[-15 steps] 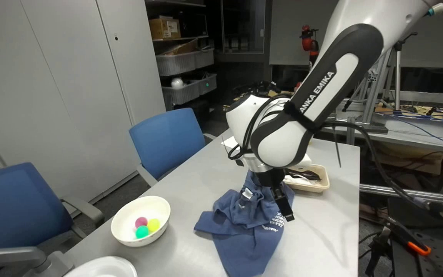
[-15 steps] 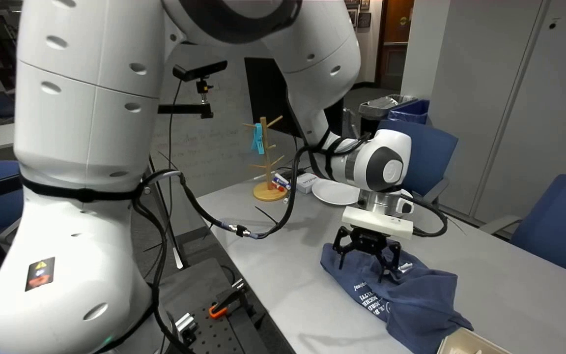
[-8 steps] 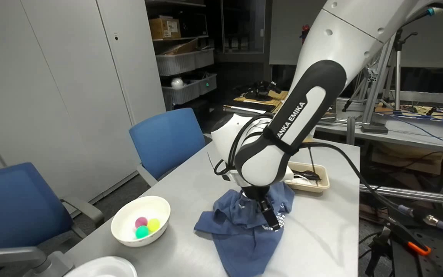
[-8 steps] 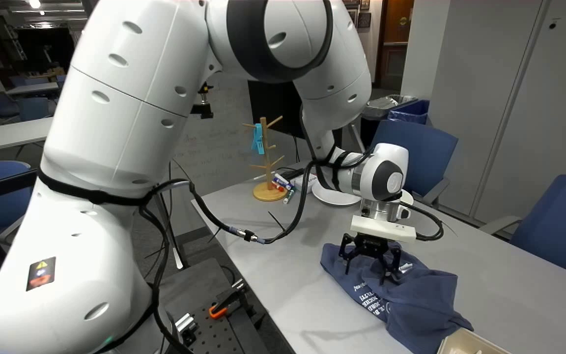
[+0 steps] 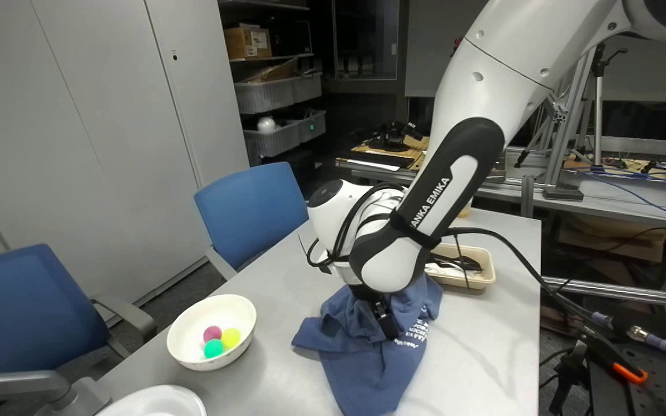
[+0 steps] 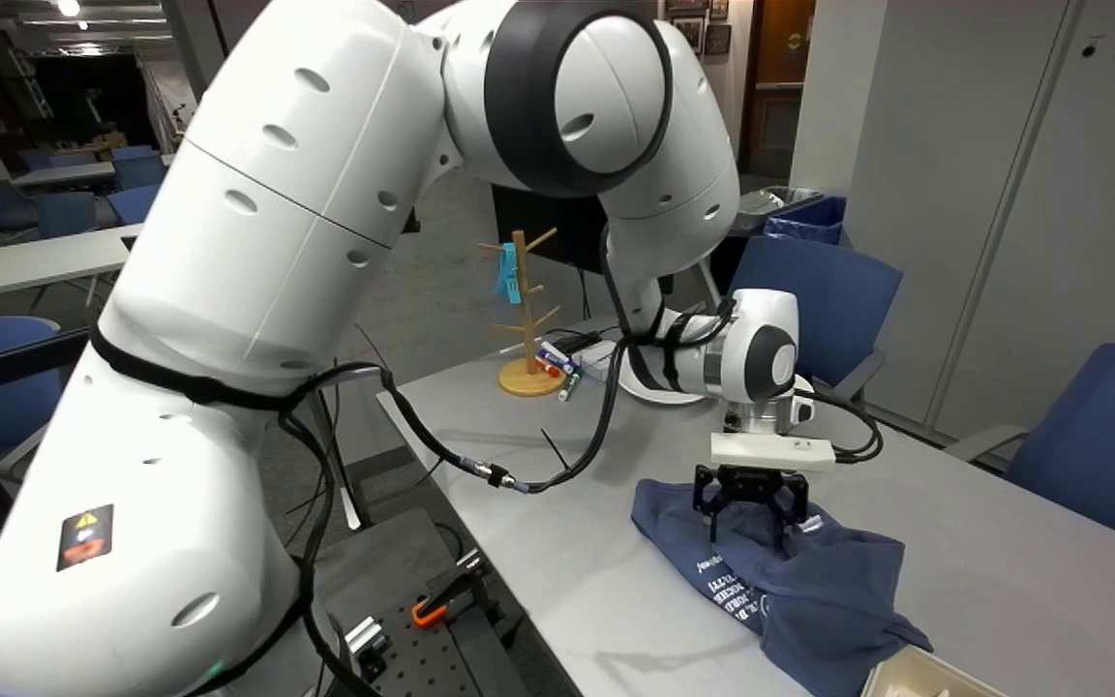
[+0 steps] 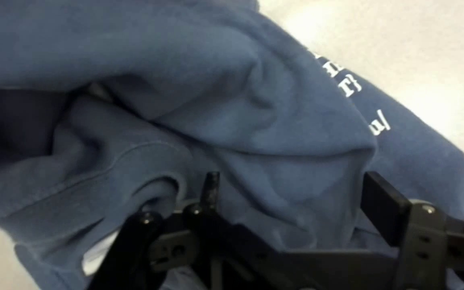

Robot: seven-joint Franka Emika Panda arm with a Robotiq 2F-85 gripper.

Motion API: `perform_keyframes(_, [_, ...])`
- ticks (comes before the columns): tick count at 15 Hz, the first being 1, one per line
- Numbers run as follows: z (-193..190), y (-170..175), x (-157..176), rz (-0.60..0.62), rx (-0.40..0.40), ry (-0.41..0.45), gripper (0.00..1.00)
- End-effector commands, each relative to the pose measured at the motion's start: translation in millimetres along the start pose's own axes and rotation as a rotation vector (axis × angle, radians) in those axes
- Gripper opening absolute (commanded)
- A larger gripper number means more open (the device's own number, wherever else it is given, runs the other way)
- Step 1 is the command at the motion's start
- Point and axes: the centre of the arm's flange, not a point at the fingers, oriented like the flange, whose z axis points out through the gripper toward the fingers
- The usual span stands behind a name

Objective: Unfold the t-shirt

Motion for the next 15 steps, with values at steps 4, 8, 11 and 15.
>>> perform_keyframes(4, [6,17,12,0.022,-0.156,0.083,0.87])
perform_keyframes(8, [-19,29,22,0.073,-0.300,0.237,0.84])
perform_keyframes(11, [-41,38,29,0.115,-0.392,0.342,0.83])
perform_keyframes(15, [-61,56,32,0.187,-0.499,0.432,0.83])
